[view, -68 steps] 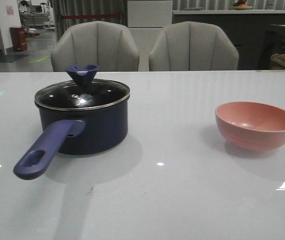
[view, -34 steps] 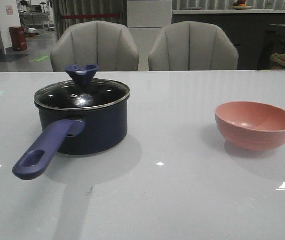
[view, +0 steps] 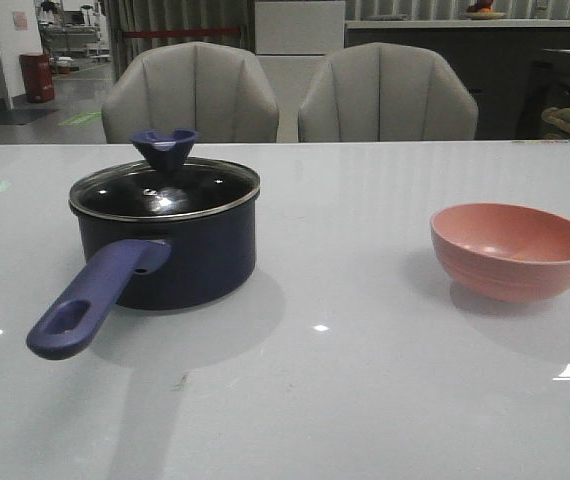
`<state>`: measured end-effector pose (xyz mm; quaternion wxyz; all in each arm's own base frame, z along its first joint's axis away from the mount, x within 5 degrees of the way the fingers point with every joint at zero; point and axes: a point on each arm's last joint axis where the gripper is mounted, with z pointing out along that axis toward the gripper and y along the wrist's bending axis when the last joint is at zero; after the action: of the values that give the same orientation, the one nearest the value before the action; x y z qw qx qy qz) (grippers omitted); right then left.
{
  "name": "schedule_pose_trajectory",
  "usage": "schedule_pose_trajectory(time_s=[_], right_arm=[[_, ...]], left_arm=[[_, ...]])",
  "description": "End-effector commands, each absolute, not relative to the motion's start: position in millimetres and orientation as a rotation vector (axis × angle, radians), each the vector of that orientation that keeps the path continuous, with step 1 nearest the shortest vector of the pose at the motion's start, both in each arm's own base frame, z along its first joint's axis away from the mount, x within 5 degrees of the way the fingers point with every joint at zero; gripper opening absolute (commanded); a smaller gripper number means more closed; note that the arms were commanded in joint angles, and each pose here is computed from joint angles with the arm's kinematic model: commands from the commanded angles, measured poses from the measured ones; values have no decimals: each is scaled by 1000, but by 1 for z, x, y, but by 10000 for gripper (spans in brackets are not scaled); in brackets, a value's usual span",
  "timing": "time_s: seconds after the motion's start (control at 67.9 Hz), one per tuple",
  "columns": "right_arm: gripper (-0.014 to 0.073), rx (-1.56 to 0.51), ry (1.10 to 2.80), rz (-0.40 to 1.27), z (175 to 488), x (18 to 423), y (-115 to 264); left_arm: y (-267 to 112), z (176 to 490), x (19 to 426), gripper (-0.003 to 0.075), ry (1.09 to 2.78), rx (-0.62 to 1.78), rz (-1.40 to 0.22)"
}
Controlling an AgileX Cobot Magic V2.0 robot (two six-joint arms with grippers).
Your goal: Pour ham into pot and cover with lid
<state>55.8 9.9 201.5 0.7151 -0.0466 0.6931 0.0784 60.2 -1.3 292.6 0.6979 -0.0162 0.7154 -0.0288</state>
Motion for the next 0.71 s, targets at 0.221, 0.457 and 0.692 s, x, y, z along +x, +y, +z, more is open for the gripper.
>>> schedule_pose_trajectory(time_s=[0.221,0.457,0.692], right_arm=[[162,-98,1422,168,212,53,9],[162,-98,1422,168,212,53,9],[162,-98,1422,168,212,53,9]], left_arm=[[-2,315,78,113,1570,-59,-91],[-2,316,79,149,1563,-60,-89],[-1,316,79,467,1559,-59,-88]])
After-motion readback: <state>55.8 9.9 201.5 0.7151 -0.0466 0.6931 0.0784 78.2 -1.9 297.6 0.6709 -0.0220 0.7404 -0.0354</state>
